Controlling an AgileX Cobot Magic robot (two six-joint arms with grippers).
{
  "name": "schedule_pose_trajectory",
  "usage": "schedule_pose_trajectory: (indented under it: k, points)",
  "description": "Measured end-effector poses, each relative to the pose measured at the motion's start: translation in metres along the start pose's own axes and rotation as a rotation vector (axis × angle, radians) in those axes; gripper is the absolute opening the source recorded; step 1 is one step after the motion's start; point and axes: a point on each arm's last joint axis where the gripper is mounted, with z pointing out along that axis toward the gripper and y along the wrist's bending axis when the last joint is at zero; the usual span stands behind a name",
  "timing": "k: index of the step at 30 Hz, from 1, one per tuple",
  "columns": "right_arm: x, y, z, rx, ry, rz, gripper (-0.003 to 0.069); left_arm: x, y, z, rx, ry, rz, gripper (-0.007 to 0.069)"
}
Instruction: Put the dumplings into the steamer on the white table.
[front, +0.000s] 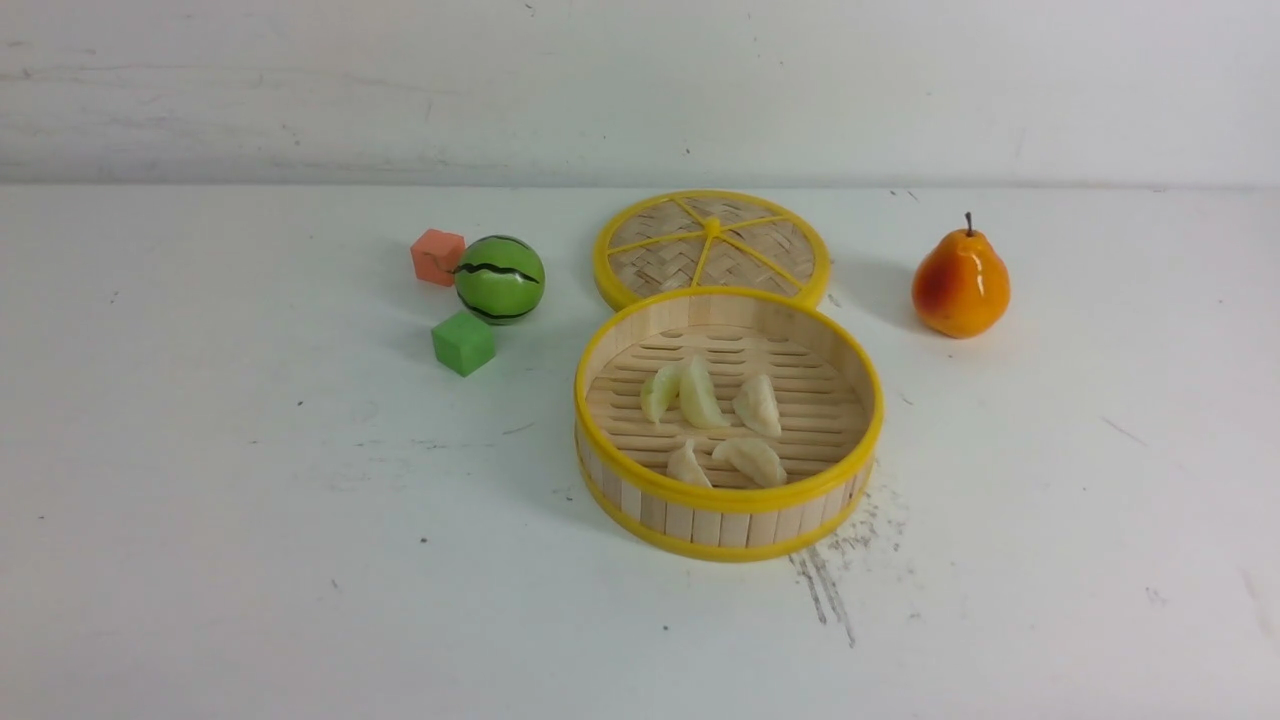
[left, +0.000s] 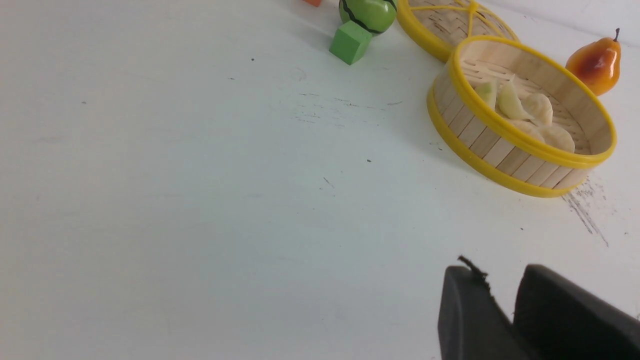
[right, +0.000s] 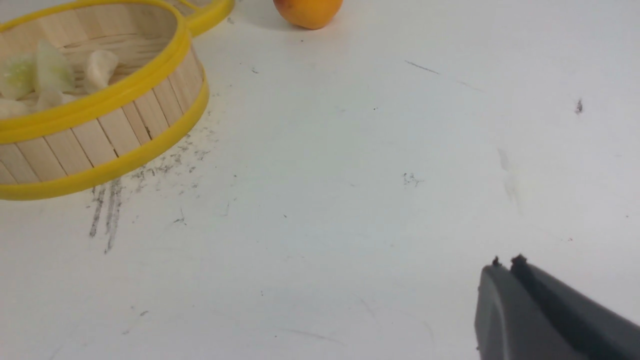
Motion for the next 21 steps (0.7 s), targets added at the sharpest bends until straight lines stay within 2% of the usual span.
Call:
schedule_pose_trajectory:
  k: [7, 10, 12, 13, 17, 21]
  points:
    - [0.0, 0.0, 0.0, 0.0, 0.001, 0.001, 0.0012, 0.002, -0.001, 0.005, 0.018, -0.017, 0.002, 0.0154]
    - [0.0, 0.0, 0.0, 0.0, 0.001, 0.001, 0.0018, 0.004, -0.006, 0.014, 0.08, -0.075, -0.018, 0.0148]
    - [0.0, 0.0, 0.0, 0.0, 0.001, 0.001, 0.0021, 0.005, -0.009, 0.022, 0.106, -0.142, -0.019, 0.0115]
    - [0.0, 0.0, 0.0, 0.0, 0.001, 0.001, 0.0023, 0.007, -0.01, 0.027, 0.121, -0.193, -0.007, 0.0073]
    - [0.0, 0.0, 0.0, 0.0, 0.001, 0.001, 0.0029, 0.02, -0.009, 0.046, 0.105, -0.301, 0.034, -0.0014]
    - [0.0, 0.0, 0.0, 0.0, 0.001, 0.001, 0.0034, 0.04, 0.004, 0.065, 0.017, -0.354, 0.018, -0.0015]
